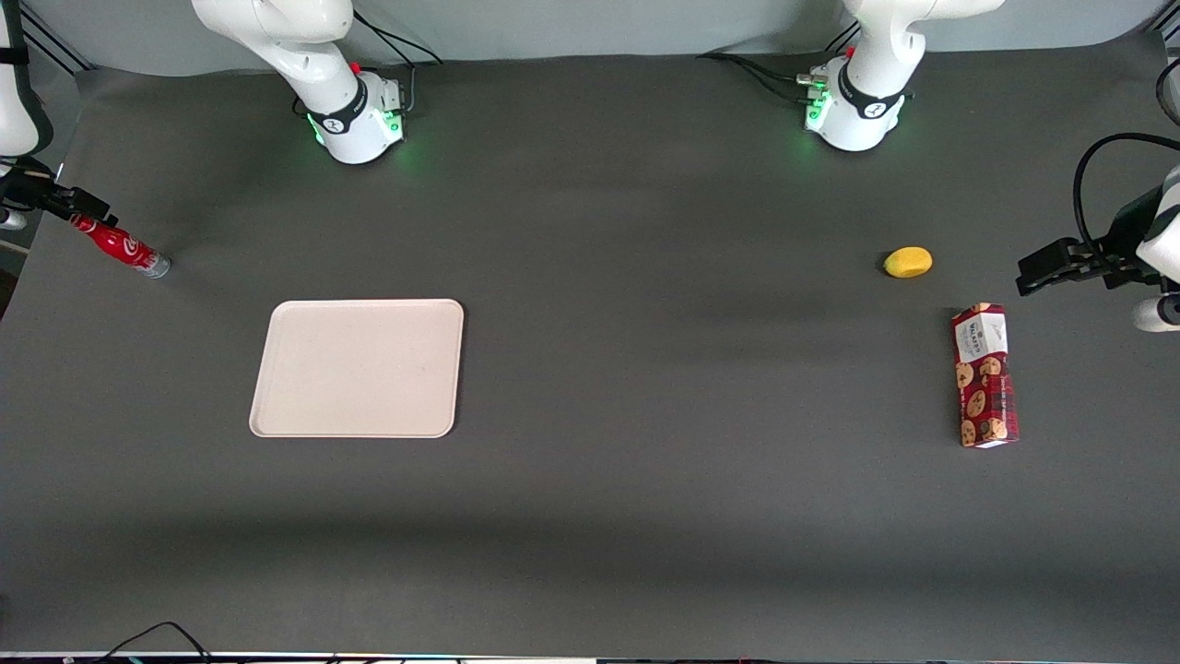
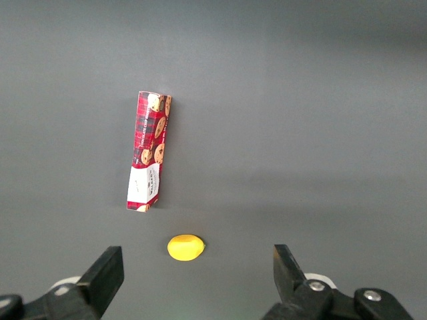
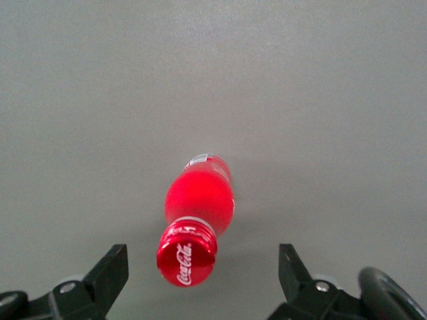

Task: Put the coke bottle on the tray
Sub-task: 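Lower the open right gripper around the bottle's cap end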

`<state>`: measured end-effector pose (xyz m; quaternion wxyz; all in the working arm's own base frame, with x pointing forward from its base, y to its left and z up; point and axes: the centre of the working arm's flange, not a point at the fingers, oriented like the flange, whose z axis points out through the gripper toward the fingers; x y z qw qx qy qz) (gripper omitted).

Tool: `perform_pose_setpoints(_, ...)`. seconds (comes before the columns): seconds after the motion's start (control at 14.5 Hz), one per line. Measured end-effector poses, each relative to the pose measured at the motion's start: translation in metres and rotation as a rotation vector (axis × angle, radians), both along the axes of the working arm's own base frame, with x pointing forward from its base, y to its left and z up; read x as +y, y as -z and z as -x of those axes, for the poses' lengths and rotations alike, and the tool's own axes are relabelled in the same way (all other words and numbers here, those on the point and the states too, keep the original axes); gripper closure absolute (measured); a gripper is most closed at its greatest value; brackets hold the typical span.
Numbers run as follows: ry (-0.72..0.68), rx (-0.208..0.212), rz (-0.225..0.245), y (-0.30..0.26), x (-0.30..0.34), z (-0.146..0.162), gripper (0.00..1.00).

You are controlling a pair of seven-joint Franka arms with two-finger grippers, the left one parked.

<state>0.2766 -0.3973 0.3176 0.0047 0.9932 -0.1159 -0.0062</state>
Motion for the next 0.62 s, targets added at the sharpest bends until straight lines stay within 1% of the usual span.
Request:
perform_pose_setpoints(0.41, 0.009, 0.000, -0.001, 0.000, -0.002, 0.003, 0.00)
perform_pose_setpoints(0.62, 0.030, 0.001, -0.003, 0.001, -0.007, 0.011, 0.00)
